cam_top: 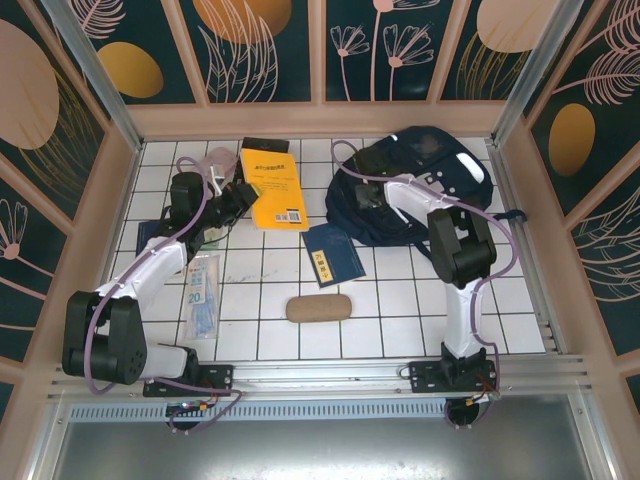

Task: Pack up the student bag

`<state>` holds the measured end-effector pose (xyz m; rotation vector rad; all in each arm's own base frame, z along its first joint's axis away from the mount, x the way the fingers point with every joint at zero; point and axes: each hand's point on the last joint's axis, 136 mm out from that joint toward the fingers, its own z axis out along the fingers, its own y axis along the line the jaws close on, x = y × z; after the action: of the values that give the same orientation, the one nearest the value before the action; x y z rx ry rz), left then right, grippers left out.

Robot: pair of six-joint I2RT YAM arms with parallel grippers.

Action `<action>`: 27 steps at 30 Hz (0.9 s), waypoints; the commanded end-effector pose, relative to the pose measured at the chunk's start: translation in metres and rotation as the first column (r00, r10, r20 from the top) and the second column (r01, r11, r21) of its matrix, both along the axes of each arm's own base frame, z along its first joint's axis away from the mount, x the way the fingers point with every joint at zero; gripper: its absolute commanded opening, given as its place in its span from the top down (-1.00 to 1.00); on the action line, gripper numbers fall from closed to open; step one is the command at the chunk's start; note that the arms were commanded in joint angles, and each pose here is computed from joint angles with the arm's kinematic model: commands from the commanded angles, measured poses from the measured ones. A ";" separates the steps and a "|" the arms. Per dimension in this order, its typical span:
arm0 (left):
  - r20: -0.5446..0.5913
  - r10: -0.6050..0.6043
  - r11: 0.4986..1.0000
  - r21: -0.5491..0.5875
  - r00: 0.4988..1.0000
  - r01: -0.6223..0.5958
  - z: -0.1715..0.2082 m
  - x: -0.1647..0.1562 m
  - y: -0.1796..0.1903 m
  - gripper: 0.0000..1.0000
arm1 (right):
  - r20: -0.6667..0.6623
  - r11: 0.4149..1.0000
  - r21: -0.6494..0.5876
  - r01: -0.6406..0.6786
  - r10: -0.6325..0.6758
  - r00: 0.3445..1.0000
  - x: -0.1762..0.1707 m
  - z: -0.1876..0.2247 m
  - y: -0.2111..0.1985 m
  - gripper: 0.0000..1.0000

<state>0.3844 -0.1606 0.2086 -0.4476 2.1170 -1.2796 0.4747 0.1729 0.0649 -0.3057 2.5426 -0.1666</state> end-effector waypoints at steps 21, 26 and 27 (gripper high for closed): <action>0.086 -0.039 0.999 -0.008 0.996 0.040 0.016 0.005 -0.006 1.00 | -0.052 0.983 0.054 -0.178 0.181 0.982 -0.057 0.009 0.038 -0.19; 0.078 -0.045 0.999 -0.015 0.996 0.046 0.013 0.007 -0.007 1.00 | -0.119 0.993 -0.043 -0.109 0.103 0.988 -0.054 -0.019 0.016 -0.20; 0.076 -0.046 0.999 -0.017 0.996 0.047 0.012 0.007 -0.007 1.00 | -0.130 0.995 -0.062 -0.078 0.070 0.989 -0.052 -0.025 0.009 -0.20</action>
<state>0.3864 -0.1620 0.1965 -0.4551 2.1474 -1.2777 0.4320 0.2030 0.0670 -0.4699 2.5454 -0.0926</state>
